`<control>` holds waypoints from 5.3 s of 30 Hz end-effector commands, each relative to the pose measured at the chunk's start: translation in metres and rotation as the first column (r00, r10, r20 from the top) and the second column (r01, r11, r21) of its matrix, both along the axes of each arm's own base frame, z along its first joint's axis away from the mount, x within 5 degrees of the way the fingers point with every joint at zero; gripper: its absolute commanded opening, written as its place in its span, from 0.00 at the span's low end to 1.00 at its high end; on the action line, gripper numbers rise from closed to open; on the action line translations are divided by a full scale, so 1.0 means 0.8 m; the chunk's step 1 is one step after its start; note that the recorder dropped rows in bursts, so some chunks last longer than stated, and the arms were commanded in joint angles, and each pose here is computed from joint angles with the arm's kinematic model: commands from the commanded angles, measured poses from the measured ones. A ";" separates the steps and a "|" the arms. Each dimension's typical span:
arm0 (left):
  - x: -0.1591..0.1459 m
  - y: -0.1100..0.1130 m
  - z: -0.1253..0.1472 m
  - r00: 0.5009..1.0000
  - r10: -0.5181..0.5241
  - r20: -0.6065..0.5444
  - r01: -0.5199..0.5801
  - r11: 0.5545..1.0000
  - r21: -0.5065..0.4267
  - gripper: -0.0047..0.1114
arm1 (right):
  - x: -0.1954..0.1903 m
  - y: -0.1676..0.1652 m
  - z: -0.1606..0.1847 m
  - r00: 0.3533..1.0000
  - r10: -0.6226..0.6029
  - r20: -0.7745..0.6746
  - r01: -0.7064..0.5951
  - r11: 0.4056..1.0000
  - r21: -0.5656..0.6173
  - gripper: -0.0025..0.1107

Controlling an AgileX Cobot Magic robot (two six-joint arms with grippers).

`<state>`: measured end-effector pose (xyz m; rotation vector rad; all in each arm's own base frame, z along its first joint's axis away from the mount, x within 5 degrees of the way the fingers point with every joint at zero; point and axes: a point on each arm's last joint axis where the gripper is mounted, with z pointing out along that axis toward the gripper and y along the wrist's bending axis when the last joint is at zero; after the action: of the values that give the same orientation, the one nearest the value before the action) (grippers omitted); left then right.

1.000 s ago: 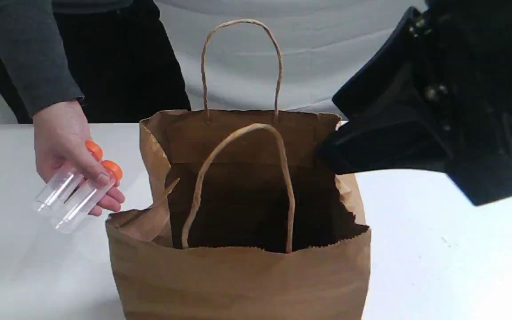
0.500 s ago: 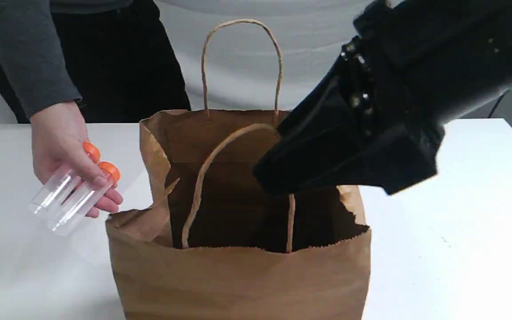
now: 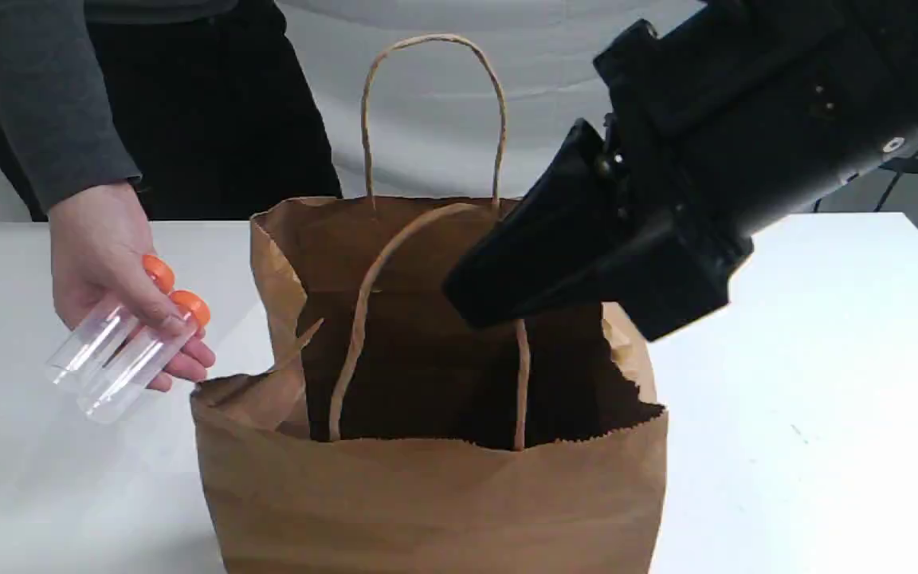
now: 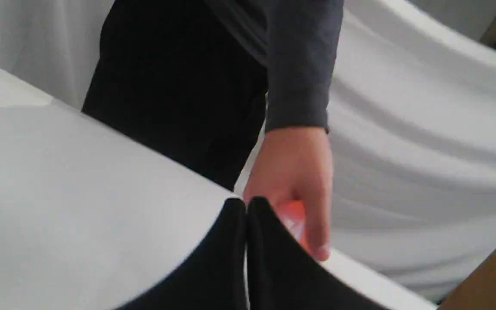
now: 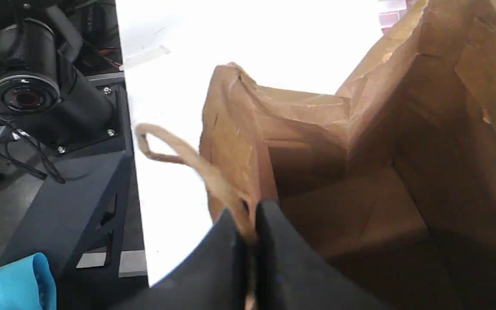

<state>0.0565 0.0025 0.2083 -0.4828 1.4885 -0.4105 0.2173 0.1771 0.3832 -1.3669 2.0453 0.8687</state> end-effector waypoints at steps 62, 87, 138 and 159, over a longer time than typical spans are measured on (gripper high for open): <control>0.317 -0.172 0.188 0.194 -0.464 -0.864 0.980 0.055 0.191 0.51 | 0.035 0.015 -0.042 0.998 -0.016 -0.062 0.012 0.997 -0.076 0.02; 0.348 -0.187 0.136 0.077 -0.478 -0.875 0.997 0.036 0.068 0.04 | 0.035 0.015 -0.042 0.998 -0.016 -0.062 0.012 0.997 -0.076 0.02; 0.403 -0.170 0.068 0.000 -0.641 -0.767 0.955 0.228 -0.191 0.04 | 0.029 0.018 0.091 0.994 -0.061 0.096 0.048 0.991 0.129 0.02; 0.422 -0.174 0.180 0.201 -0.686 -0.699 0.971 0.235 0.049 0.04 | 0.019 -0.001 0.066 0.951 -0.186 0.249 0.147 0.975 0.169 0.02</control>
<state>0.3967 -0.1375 0.3441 0.9333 2.3087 -0.7958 0.2366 0.1780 0.4373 -1.2020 1.8531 0.6930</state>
